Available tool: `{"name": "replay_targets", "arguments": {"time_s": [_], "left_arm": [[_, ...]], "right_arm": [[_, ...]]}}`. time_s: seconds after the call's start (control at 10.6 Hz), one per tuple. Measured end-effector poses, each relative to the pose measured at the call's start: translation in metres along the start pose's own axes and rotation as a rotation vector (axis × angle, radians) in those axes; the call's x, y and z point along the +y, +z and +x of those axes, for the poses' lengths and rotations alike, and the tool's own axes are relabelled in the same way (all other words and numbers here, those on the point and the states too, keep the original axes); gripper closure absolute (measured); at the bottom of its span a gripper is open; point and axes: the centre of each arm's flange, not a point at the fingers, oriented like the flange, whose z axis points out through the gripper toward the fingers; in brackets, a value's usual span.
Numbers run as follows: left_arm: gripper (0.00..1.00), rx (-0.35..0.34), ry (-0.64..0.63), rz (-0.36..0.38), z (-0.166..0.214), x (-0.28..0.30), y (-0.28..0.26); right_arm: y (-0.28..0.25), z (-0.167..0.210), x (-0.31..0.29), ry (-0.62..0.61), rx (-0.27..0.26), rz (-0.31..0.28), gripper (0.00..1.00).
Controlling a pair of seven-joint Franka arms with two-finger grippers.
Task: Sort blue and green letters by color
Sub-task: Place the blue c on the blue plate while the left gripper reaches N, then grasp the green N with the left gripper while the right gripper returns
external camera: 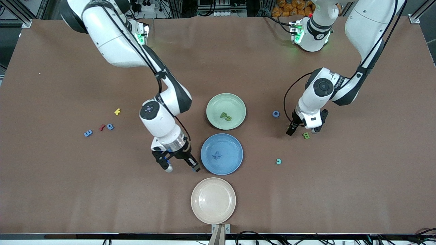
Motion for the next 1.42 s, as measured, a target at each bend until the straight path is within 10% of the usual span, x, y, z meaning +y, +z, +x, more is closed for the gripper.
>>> {"name": "replay_targets", "arguments": {"time_s": [0.66, 1.13, 1.42], "left_arm": [[0.00, -0.009, -0.006, -0.005, 0.003, 0.008, 0.006], [0.00, -0.011, -0.017, -0.001, 0.008, 0.009, 0.012], [0.00, -0.011, -0.016, -0.002, 0.008, 0.009, 0.012]], "right_arm": [[0.047, -0.084, 0.003, -0.015, -0.012, -0.034, 0.63], [0.030, -0.071, -0.011, -0.090, 0.046, -0.047, 0.01], [-0.022, -0.027, -0.019, -0.053, 0.032, -0.134, 0.00]]}}
